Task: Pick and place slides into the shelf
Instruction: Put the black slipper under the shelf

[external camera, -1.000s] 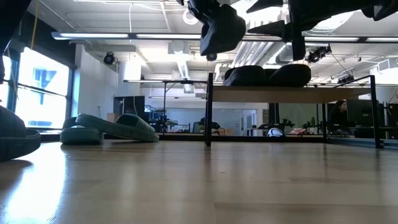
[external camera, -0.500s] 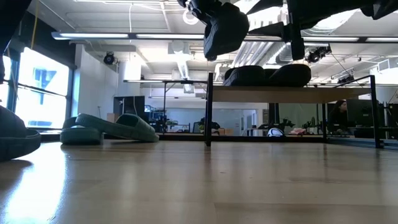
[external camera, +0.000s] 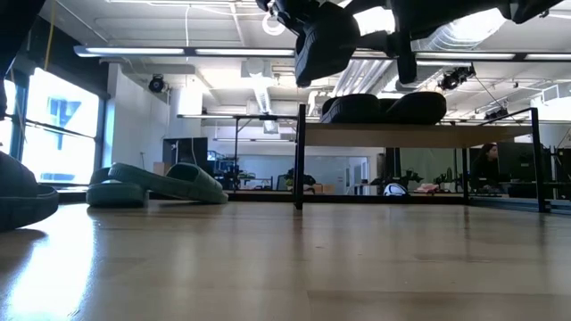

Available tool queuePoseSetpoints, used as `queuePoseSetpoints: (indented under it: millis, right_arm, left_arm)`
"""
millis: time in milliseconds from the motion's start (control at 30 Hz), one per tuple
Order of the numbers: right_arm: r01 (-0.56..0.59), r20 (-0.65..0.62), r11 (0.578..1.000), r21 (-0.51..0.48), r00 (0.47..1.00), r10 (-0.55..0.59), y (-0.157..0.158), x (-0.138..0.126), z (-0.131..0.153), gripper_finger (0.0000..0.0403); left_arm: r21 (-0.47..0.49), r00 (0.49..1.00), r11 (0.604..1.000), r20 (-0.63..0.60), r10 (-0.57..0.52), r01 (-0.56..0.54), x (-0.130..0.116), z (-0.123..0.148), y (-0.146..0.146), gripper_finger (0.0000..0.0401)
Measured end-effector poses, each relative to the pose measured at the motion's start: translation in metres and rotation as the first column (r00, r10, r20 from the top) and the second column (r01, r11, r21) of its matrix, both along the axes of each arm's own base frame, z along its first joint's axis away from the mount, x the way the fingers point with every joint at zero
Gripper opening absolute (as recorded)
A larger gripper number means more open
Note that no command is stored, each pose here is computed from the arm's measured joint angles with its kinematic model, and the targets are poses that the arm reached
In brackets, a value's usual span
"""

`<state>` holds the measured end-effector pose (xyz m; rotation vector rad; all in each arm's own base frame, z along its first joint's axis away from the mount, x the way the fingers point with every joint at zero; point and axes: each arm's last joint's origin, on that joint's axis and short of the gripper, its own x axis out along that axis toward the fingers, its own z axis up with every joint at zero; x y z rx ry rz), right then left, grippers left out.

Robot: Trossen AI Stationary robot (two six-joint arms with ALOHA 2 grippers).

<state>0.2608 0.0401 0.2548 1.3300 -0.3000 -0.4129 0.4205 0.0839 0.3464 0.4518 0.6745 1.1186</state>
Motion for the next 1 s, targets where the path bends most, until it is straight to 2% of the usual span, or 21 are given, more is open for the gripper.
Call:
queuePoseSetpoints:
  millis: [133,333,433,533,700,1000]
  right_arm:
    - [0.008,-0.002,1.0,0.004,1.0,-0.008,0.0,0.0,-0.001,0.0146]
    - [0.019,-0.023,1.0,-0.008,1.0,-0.019,0.0,0.0,-0.002,0.007]
    - [0.015,-0.048,1.0,-0.016,0.999,-0.016,0.0,0.0,-0.005,0.0041]
    - [-0.005,-0.066,1.0,-0.023,0.998,0.004,0.001,0.0,-0.006,0.0041]
    - [-0.032,-0.075,0.997,-0.069,0.997,0.027,0.001,-0.003,-0.002,0.0041]
    - [-0.059,-0.114,0.988,-0.143,0.993,0.043,-0.004,-0.027,0.019,0.0041]
  left_arm:
    - [0.0,1.0,1.0,-0.003,0.0,0.0,0.0,0.0,0.0,0.0]
    - [-0.006,1.0,1.0,-0.014,-0.006,0.006,-0.001,-0.001,0.0,0.0001]
    - [-0.012,0.999,1.0,-0.05,-0.015,0.014,-0.002,-0.003,-0.003,0.0014]
    - [-0.018,0.996,0.999,-0.087,-0.03,0.028,-0.005,-0.003,-0.01,0.0038]
    - [-0.014,0.995,0.998,-0.072,-0.063,0.063,-0.01,0.008,-0.028,0.0077]
    - [-0.021,0.99,0.99,-0.017,-0.14,0.14,-0.037,0.045,-0.059,0.013]
